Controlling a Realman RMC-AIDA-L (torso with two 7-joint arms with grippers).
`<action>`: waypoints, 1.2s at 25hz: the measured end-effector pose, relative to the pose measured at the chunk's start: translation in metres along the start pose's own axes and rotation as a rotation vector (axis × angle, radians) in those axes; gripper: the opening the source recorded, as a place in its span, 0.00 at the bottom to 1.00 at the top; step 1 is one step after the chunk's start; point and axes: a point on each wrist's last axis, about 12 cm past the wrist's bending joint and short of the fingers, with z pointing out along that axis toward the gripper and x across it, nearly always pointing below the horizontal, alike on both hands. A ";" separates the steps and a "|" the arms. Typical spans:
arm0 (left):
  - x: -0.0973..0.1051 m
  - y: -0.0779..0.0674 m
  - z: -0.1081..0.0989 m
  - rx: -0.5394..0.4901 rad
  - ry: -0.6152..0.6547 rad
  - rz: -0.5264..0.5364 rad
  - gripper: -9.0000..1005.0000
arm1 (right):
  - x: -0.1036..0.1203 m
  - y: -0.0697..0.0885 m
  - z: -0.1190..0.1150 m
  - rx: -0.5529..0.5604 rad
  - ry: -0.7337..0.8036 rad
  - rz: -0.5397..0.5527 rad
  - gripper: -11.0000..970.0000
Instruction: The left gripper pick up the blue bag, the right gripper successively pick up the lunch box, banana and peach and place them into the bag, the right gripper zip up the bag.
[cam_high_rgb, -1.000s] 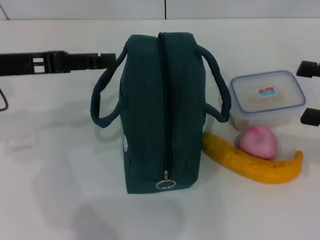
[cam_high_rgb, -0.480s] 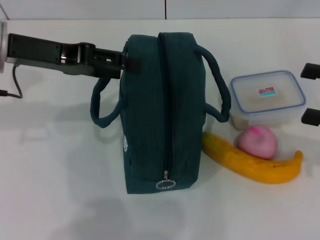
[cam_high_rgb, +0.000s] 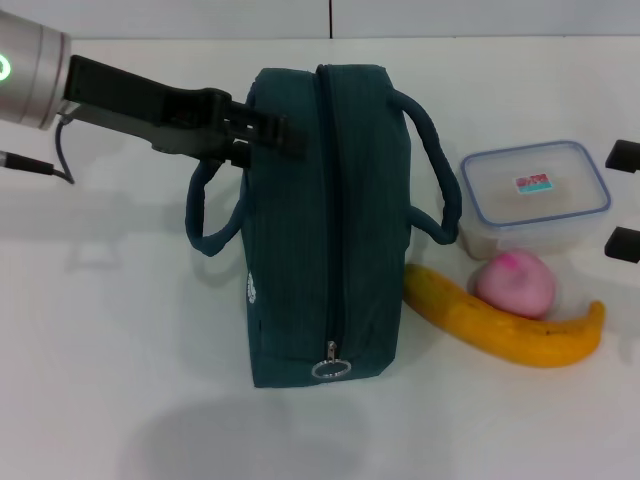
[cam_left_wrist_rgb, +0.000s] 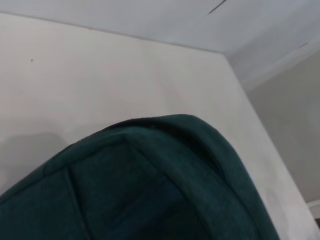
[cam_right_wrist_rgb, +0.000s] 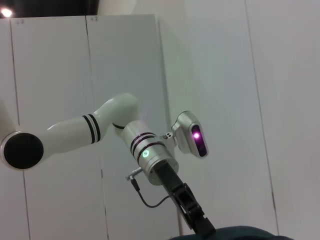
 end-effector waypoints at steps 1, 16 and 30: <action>-0.001 0.000 0.001 -0.006 0.006 -0.001 0.78 | 0.001 0.001 0.000 0.002 0.000 0.001 0.91; -0.003 -0.001 0.006 -0.048 0.040 0.015 0.49 | 0.009 0.008 -0.006 0.023 -0.006 0.025 0.91; -0.001 0.003 0.010 -0.033 0.041 -0.010 0.13 | 0.021 0.011 -0.012 0.181 -0.154 0.090 0.90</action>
